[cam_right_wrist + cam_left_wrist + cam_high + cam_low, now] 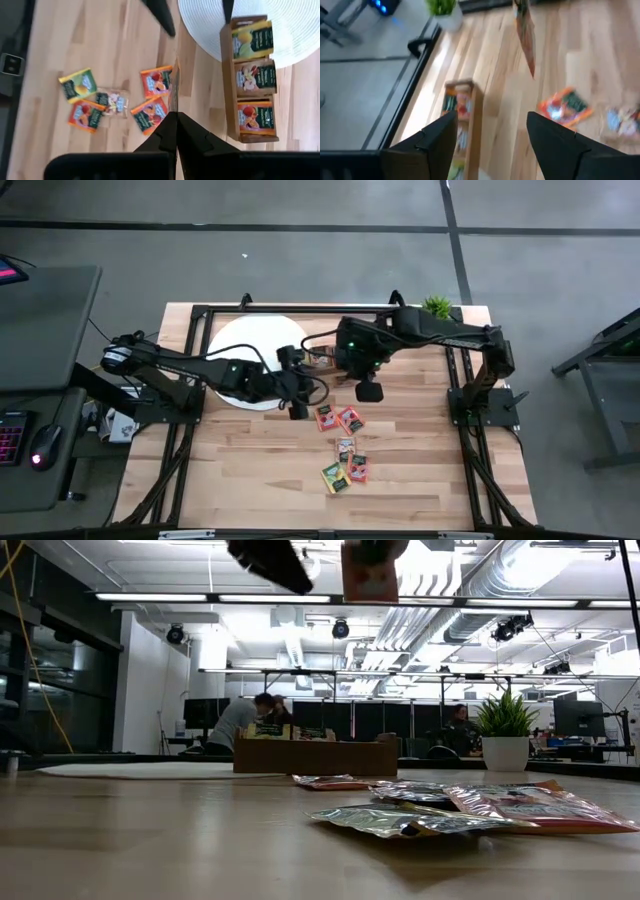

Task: Pick & Place Tea
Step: Put the orange tea bag into the right compartment of the wooden organizer

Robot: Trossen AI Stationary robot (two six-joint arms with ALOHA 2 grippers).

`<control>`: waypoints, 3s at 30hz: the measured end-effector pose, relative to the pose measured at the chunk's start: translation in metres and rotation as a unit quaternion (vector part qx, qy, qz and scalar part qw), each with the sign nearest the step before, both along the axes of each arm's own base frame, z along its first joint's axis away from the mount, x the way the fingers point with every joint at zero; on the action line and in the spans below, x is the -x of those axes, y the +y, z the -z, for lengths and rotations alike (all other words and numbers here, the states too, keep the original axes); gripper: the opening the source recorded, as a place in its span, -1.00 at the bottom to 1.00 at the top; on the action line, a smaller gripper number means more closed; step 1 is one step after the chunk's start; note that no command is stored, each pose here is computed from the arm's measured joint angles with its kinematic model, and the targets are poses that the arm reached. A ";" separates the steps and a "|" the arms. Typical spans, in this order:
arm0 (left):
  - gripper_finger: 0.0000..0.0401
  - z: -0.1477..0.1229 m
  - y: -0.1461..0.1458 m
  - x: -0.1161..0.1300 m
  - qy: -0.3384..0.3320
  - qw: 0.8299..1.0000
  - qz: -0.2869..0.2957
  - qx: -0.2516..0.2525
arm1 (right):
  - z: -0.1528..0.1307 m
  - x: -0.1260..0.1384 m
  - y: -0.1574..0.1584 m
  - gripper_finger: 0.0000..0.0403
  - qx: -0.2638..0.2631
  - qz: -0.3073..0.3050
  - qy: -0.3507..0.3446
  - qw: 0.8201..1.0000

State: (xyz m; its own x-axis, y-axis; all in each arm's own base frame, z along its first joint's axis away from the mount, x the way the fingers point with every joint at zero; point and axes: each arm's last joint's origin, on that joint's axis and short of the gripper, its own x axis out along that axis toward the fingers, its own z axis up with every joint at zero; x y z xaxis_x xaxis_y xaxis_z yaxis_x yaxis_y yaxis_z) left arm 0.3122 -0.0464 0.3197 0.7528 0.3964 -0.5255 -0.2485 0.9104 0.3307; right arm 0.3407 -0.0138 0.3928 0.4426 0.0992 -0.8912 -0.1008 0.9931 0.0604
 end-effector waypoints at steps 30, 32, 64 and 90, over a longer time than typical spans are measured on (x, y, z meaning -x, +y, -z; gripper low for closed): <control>0.17 0.083 -0.026 0.086 -0.149 0.974 -0.036 0.169 | 0.134 0.016 -0.159 -1.00 0.019 0.015 -0.038 0.999; 0.17 0.082 -0.026 0.085 -0.161 0.970 -0.031 0.177 | 0.137 0.016 -0.161 -1.00 0.021 0.013 -0.045 0.999; 0.16 0.081 -0.028 0.083 -0.172 0.965 -0.016 0.197 | 0.182 0.024 -0.160 -0.86 0.029 0.033 -0.034 0.998; 0.16 0.082 -0.029 0.083 -0.164 0.964 -0.007 0.207 | 0.117 0.024 -0.130 -0.36 -0.003 0.166 -0.089 0.982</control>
